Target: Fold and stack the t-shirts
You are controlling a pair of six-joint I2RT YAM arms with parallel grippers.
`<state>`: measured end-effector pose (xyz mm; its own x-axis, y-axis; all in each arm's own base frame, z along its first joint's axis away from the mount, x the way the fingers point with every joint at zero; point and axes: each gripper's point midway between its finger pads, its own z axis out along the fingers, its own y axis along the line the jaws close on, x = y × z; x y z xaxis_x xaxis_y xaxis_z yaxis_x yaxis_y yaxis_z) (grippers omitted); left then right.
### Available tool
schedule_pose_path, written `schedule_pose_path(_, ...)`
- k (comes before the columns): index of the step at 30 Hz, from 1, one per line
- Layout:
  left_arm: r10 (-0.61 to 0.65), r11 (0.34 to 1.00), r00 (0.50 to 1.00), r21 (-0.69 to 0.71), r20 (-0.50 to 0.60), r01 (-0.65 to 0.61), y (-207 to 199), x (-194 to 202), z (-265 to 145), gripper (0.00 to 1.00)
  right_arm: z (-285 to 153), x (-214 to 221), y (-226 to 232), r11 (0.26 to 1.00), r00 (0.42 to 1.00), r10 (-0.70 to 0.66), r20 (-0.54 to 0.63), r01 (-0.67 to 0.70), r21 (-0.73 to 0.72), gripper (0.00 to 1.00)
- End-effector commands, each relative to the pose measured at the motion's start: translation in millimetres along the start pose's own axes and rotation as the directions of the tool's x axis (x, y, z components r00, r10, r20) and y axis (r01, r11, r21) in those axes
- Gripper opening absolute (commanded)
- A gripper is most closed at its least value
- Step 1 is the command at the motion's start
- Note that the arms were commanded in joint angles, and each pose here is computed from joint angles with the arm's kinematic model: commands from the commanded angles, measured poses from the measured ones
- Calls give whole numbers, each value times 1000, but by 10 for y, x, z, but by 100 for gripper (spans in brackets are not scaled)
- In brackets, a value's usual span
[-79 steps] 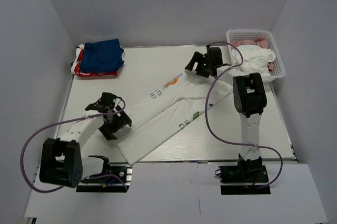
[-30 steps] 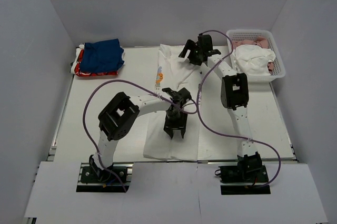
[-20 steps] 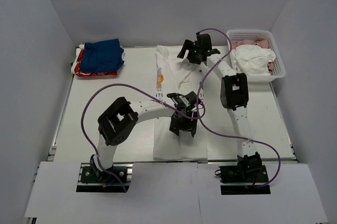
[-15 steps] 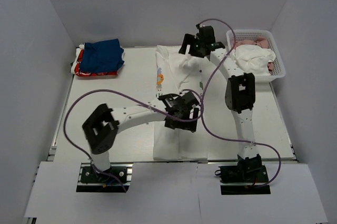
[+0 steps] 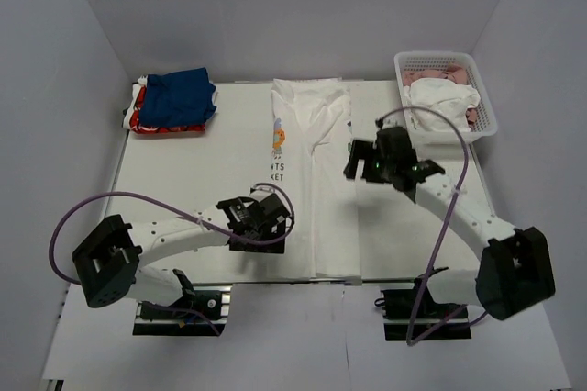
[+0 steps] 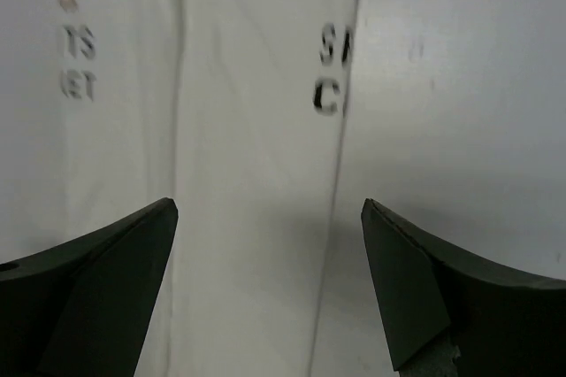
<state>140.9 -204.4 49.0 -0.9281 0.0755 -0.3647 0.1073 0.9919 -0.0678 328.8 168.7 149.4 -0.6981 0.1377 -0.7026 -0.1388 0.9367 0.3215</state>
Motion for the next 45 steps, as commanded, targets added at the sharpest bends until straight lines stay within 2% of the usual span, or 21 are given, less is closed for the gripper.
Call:
schedule_pose_path(1,10,986,999,166,-31,-5,-258,104,38,97,-258,443,-46,999,997,28,-65,-26,33,90)
schedule_pose_path(3,39,982,997,188,-71,-25,-311,194,119,97,-423,842,-23,999,988,34,-148,-37,-16,90)
schedule_pose_path(6,51,986,991,164,-122,-31,-271,301,177,88,-587,1314,101,990,964,31,-264,-66,-124,90)
schedule_pose_path(8,84,979,981,197,-174,-49,-309,421,215,86,-687,1679,27,991,933,6,-359,-52,-120,90)
schedule_pose_path(10,103,967,971,252,-214,-47,-401,512,234,83,-751,1864,-48,995,906,-1,-424,-43,-94,90)
schedule_pose_path(14,140,959,946,276,-292,-57,-412,711,268,64,-860,2095,-96,997,868,-3,-497,-34,-65,90)
schedule_pose_path(16,153,965,931,252,-333,-68,-332,832,265,64,-903,2199,-128,998,849,3,-528,-38,-55,90)
schedule_pose_path(25,103,979,913,204,-396,-22,-132,1035,216,64,-1039,2645,-149,996,764,27,-645,-74,-46,90)
schedule_pose_path(29,96,979,905,205,-414,-9,-118,1098,242,62,-1038,2693,-164,997,760,30,-649,-69,-35,89)
schedule_pose_path(31,83,980,906,201,-414,2,-110,1075,251,50,-1013,2705,-163,997,763,33,-645,-71,-33,82)
schedule_pose_path(32,81,982,906,188,-415,-2,-89,1079,275,46,-1006,2718,-116,995,759,26,-651,-80,-54,73)
schedule_pose_path(33,81,982,906,187,-415,-2,-89,1080,276,42,-1008,2727,-90,994,751,35,-660,-95,-55,68)
schedule_pose_path(34,69,983,906,182,-417,9,-94,1080,275,32,-1023,2765,-93,994,739,34,-672,-93,-52,64)
schedule_pose_path(35,69,983,913,184,-403,8,-95,1053,271,27,-1019,2765,-87,994,741,33,-670,-94,-54,58)
schedule_pose_path(36,53,983,921,181,-386,20,-116,1016,294,21,-1022,2779,-89,994,740,30,-672,-92,-57,42)
schedule_pose_path(37,55,976,932,215,-359,26,-204,952,315,14,-1004,2762,-61,993,747,24,-664,-95,-71,32)
schedule_pose_path(38,55,971,938,237,-341,29,-254,910,308,12,-992,2740,-21,991,755,16,-655,-100,-91,22)
schedule_pose_path(39,56,969,941,244,-335,30,-284,882,297,6,-978,2731,-15,991,760,15,-650,-99,-92,3)
schedule_pose_path(40,52,972,945,234,-322,26,-279,847,301,0,-967,2723,-1,990,765,11,-644,-99,-100,0)
schedule_pose_path(45,88,961,970,274,-228,-23,-433,603,231,0,-881,2475,121,989,813,-33,-581,-59,-139,0)
